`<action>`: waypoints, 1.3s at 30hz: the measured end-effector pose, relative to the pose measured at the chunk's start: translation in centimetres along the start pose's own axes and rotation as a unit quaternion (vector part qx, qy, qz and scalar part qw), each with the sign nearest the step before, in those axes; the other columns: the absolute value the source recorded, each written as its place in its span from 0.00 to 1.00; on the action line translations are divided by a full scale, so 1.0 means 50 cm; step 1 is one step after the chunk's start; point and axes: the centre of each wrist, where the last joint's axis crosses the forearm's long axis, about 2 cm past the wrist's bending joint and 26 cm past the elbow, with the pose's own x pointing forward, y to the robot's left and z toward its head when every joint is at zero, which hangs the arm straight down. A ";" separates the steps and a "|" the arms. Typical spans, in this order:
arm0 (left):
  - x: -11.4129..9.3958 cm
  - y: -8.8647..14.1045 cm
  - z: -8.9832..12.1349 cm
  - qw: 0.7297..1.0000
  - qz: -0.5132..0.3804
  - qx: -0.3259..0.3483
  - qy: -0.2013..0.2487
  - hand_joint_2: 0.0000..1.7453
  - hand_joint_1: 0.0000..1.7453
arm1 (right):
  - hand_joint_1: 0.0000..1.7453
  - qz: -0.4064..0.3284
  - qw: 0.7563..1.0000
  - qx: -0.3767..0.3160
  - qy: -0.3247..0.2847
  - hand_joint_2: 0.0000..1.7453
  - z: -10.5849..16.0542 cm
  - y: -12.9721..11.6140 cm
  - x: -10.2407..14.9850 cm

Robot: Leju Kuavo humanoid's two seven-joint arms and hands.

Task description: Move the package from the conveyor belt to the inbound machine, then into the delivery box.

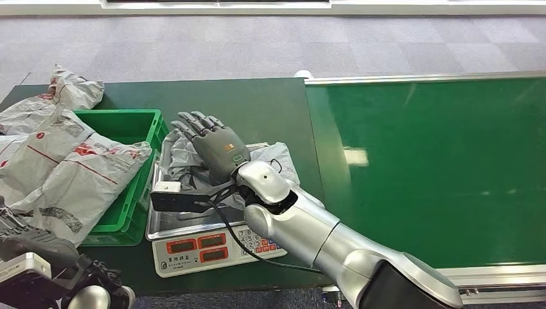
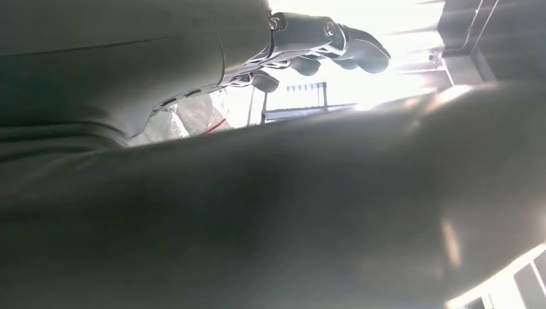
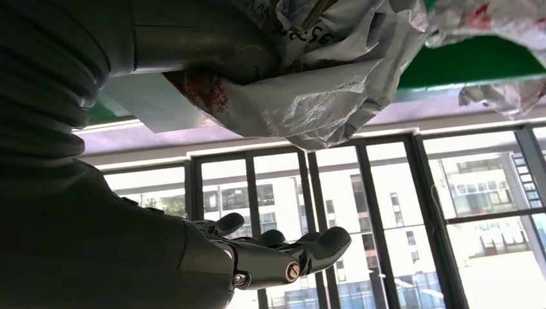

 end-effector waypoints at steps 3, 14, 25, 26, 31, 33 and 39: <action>0.006 0.001 -0.006 1.000 0.002 0.004 -0.007 0.00 0.00 | 0.00 -0.019 1.000 -0.024 0.008 0.75 -0.011 -0.047 -0.019; 0.015 -0.001 -0.012 1.000 0.005 0.011 -0.014 0.00 0.00 | 0.00 -0.009 0.991 -0.132 0.018 0.00 -0.055 -0.281 -0.060; 0.015 -0.003 -0.015 1.000 0.013 0.017 -0.010 0.00 0.00 | 0.00 0.027 0.985 -0.170 -0.010 0.00 -0.054 -0.323 -0.081; 0.015 -0.003 -0.015 1.000 0.008 0.013 -0.016 0.00 0.00 | 0.00 0.027 0.984 -0.176 -0.010 0.00 -0.052 -0.325 -0.085; 0.013 -0.008 -0.014 0.996 -0.035 -0.051 -0.057 0.00 0.00 | 0.00 0.072 0.976 -0.206 0.019 0.75 -0.030 -0.352 -0.101; 0.014 -0.020 -0.019 0.992 -0.041 -0.101 -0.063 0.00 0.00 | 0.00 0.109 0.972 -0.206 0.023 1.00 -0.011 -0.363 -0.105; 0.000 -0.066 -0.063 0.973 -0.043 -0.209 -0.087 0.00 0.00 | 0.00 0.179 0.966 -0.182 0.034 1.00 0.099 -0.358 -0.150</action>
